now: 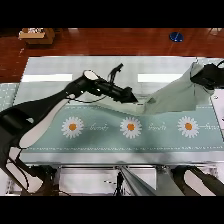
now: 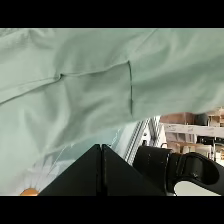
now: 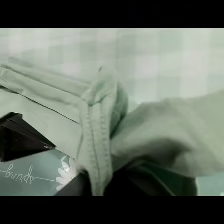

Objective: Fold the shirts.

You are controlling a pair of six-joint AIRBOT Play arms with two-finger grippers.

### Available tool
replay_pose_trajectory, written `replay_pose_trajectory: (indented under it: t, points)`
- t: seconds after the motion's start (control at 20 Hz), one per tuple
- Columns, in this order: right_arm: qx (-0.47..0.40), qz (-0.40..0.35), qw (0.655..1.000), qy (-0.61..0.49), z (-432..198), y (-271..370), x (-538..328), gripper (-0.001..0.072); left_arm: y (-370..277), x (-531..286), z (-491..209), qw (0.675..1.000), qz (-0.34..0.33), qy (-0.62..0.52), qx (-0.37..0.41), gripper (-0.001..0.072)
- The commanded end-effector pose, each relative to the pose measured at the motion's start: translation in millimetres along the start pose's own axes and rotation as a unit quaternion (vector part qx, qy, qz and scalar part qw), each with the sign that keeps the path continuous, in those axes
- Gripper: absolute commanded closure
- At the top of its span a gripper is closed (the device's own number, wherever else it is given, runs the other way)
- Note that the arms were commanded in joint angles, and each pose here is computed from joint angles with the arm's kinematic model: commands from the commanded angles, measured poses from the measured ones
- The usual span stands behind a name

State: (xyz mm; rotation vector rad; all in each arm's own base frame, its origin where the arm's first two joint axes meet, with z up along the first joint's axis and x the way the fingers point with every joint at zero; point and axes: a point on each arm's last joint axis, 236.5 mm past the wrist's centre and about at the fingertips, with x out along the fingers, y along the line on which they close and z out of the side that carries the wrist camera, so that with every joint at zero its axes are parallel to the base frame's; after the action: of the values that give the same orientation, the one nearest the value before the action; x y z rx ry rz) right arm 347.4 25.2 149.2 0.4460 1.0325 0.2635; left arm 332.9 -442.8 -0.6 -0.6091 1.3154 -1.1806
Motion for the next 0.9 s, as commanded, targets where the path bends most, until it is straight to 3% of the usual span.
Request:
replay_pose_trajectory:
  t: [0.0, 0.6, 0.85]
  points:
    - [0.004, -0.004, 1.0, -0.008, -5.6, 7.7, -14.4, 0.0686, -9.4, 34.5, -10.4, 1.0, 0.002, -0.002, 0.002, 0.0674]
    - [-0.01, -0.006, 0.999, -0.044, -34.5, 42.5, -66.8, 0.0686, -12.8, 130.3, -45.9, 0.994, -0.045, -0.019, -0.098, 0.0675]
    - [-0.014, -0.035, 0.998, -0.047, -37.2, 31.6, -71.4, 0.0687, -7.2, 77.3, -4.9, 0.996, -0.042, -0.045, -0.06, 0.0678]
